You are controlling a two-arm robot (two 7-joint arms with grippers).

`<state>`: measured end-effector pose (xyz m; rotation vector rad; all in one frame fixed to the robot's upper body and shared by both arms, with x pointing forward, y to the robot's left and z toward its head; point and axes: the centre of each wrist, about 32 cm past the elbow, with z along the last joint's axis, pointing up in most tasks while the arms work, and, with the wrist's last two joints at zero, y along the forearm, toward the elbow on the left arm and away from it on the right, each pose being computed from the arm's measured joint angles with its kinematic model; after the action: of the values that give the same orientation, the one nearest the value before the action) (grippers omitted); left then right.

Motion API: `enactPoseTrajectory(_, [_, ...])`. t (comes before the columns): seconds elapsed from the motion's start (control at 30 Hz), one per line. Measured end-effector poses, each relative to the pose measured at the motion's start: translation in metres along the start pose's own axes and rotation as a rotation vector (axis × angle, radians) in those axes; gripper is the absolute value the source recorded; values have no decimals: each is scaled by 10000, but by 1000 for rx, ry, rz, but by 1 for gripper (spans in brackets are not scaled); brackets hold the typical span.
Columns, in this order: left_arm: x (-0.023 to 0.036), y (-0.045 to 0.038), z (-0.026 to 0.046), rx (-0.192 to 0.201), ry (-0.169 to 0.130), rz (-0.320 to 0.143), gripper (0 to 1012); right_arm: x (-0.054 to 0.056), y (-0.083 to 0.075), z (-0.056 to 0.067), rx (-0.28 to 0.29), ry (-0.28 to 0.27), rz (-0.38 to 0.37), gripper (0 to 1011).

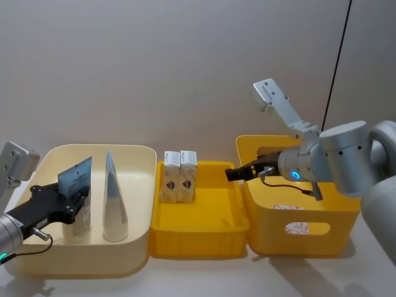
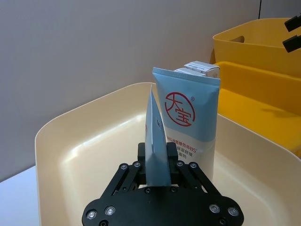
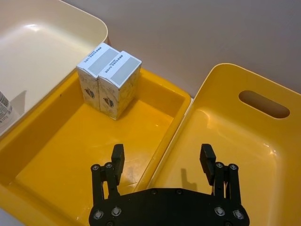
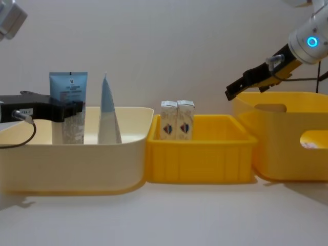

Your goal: Bimanual collaborative sorting of washing and personal care products

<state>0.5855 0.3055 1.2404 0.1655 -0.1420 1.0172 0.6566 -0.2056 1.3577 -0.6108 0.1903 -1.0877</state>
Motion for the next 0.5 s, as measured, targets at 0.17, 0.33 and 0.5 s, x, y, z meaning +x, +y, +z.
enactPoseTrajectory(0.17, [5, 3, 9, -4, -4, 2, 236, 0, 0, 0, 0, 0, 0, 1001])
enactPoseTrajectory(0.33, [12, 16, 63, -33, -27, 17, 236, 0, 0, 0, 0, 0, 0, 1001])
enactPoseTrajectory(0.5, [9, 40, 135, -65, -54, 36, 234, 0, 0, 0, 0, 0, 0, 1001])
